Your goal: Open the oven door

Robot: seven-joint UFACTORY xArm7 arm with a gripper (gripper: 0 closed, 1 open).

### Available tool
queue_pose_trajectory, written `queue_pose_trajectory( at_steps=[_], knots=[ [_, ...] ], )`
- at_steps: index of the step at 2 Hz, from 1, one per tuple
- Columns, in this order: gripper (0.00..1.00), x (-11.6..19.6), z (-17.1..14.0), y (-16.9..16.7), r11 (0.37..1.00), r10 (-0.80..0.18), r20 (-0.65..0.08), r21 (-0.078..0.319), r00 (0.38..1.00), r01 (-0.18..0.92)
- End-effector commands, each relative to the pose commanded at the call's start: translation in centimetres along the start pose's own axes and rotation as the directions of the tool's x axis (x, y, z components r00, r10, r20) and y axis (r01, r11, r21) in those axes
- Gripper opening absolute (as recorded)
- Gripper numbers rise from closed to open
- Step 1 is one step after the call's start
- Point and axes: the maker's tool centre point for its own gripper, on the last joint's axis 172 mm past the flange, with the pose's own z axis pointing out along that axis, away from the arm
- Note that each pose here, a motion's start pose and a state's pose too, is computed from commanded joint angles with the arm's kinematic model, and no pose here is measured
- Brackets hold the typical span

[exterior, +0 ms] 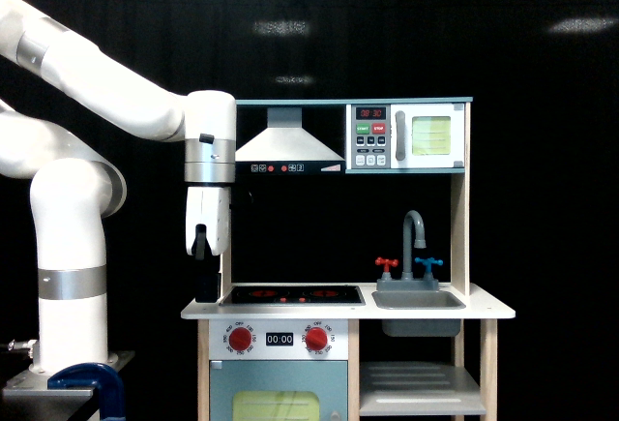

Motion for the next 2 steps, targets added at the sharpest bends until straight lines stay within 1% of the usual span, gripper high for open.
queue_pose_trajectory(
  at_steps=[1,2],
  knots=[
    [1.0,0.5,0.1,0.1,1.0,-0.026,0.0,-0.009,1.0,0.026],
    [1.0,2.5,-0.4,1.4,0.994,-0.105,-0.034,-0.002,0.994,0.105]
  ],
)
